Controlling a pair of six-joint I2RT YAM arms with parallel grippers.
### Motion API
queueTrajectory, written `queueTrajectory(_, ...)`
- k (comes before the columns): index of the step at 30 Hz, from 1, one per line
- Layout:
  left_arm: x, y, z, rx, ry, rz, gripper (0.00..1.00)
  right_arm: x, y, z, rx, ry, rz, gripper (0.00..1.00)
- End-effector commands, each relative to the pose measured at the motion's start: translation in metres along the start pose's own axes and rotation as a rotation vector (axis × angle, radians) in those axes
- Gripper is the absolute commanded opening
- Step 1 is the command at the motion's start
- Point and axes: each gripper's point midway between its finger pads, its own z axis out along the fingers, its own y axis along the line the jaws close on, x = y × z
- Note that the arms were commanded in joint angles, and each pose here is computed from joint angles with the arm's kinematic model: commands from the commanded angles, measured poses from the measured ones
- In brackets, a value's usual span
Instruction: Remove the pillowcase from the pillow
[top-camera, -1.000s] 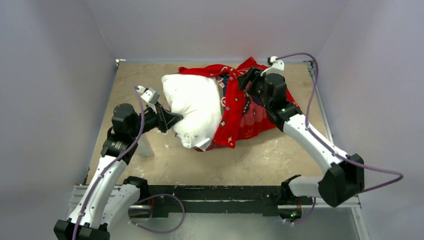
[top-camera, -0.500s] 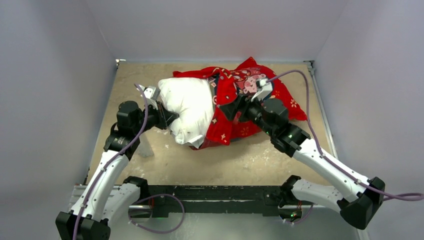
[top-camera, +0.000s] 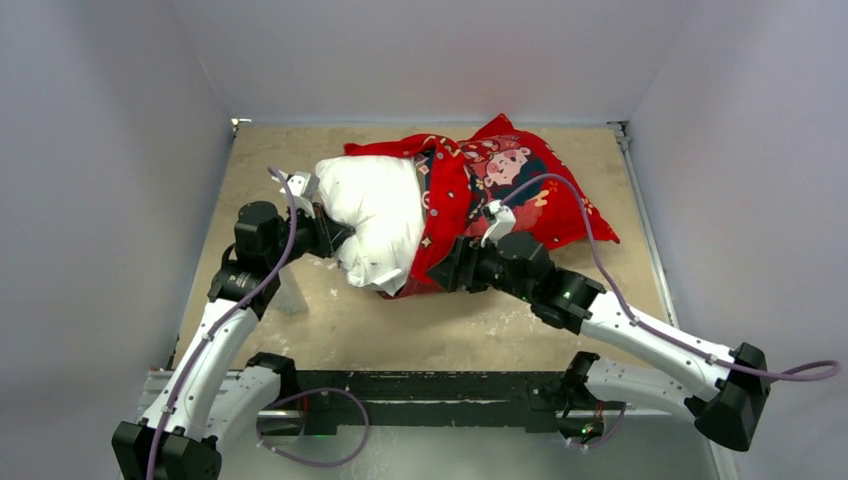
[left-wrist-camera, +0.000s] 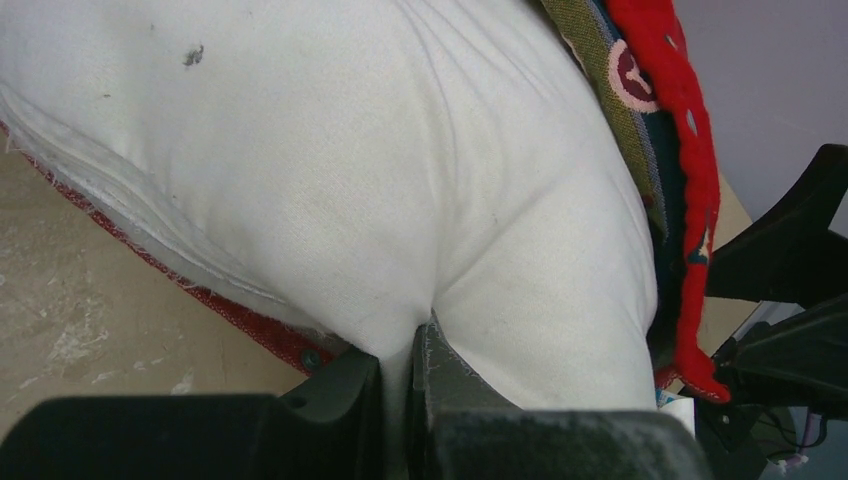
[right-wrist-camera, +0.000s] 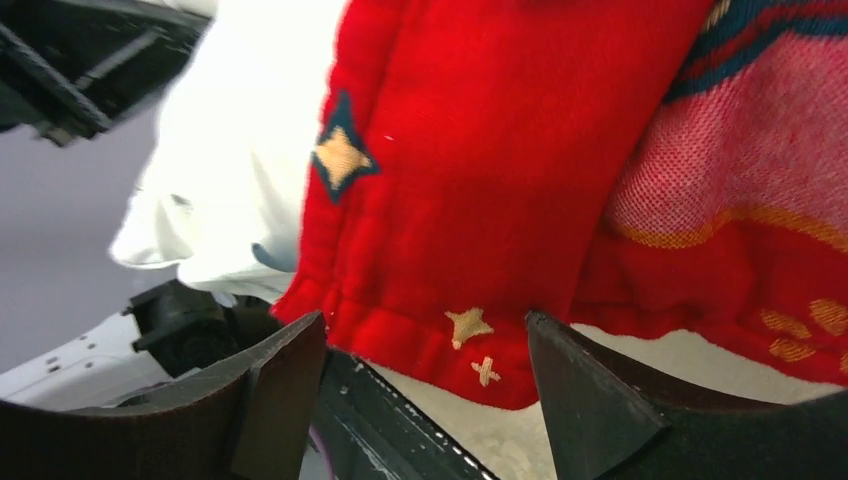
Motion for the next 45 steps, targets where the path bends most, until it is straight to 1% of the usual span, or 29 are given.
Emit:
queueTrajectory(1, -0.043, -0.010, -0.006, 0.018, -0.130, 0.055, 0.00, 0.021, -0.002, 0.013, -0.005, 0.041, 0.043, 0.75)
queueTrajectory(4, -0.043, -0.012, -0.007, 0.024, -0.133, 0.056, 0.00, 0.032, -0.016, 0.023, 0.036, 0.050, 0.060, 0.74)
queueTrajectory(6, -0.044, -0.013, -0.007, 0.028, -0.135, 0.056, 0.00, 0.037, -0.022, 0.028, 0.053, 0.046, 0.085, 0.68)
queueTrajectory(7, -0.045, -0.012, -0.008, 0.024, -0.138, 0.057, 0.00, 0.039, -0.024, 0.030, 0.062, 0.046, 0.105, 0.60)
queueTrajectory(8, -0.047, -0.010, -0.009, 0.004, -0.143, 0.046, 0.00, 0.041, -0.027, 0.032, 0.072, 0.044, 0.125, 0.45)
queueTrajectory(10, -0.054, -0.005, -0.011, -0.045, -0.166, -0.005, 0.00, 0.050, -0.032, 0.035, 0.094, 0.068, 0.174, 0.22)
queueTrajectory(12, -0.064, -0.007, -0.014, -0.064, -0.169, -0.049, 0.00, 0.049, -0.045, 0.039, 0.157, 0.040, 0.202, 0.04)
queueTrajectory(13, -0.071, -0.011, -0.017, -0.062, -0.176, -0.067, 0.00, 0.048, -0.053, 0.040, 0.199, 0.023, 0.221, 0.00)
queueTrajectory(17, -0.108, -0.024, -0.034, -0.083, -0.227, -0.095, 0.00, 0.035, -0.084, 0.037, 0.337, -0.076, 0.303, 0.00)
queueTrajectory(21, -0.133, -0.026, -0.052, -0.159, -0.231, -0.105, 0.00, 0.004, -0.118, 0.023, 0.410, -0.212, 0.401, 0.00)
queueTrajectory(24, -0.140, -0.025, -0.066, -0.213, -0.242, -0.122, 0.00, -0.022, -0.133, 0.006, 0.456, -0.335, 0.486, 0.00)
queueTrajectory(27, -0.143, -0.023, -0.082, -0.264, -0.269, -0.136, 0.00, -0.041, -0.141, -0.008, 0.480, -0.431, 0.545, 0.00)
queueTrajectory(31, -0.143, -0.016, -0.109, -0.359, -0.303, -0.145, 0.00, -0.048, -0.156, -0.019, 0.538, -0.488, 0.606, 0.00)
queueTrajectory(34, -0.130, -0.020, -0.119, -0.353, -0.297, -0.150, 0.00, -0.058, -0.148, -0.022, 0.497, -0.501, 0.580, 0.01)
queueTrajectory(36, -0.113, -0.033, -0.114, -0.261, -0.250, -0.155, 0.00, -0.067, -0.135, -0.022, 0.444, -0.491, 0.522, 0.07)
queueTrajectory(38, -0.091, -0.046, -0.105, -0.157, -0.188, -0.166, 0.00, -0.078, -0.118, -0.023, 0.381, -0.482, 0.453, 0.18)
queueTrajectory(41, -0.058, -0.061, -0.091, -0.016, -0.098, -0.193, 0.00, -0.105, -0.090, -0.032, 0.301, -0.502, 0.340, 0.38)
queueTrajectory(45, -0.020, -0.070, -0.083, 0.092, 0.021, -0.212, 0.00, -0.138, -0.047, -0.050, 0.176, -0.528, 0.178, 0.66)
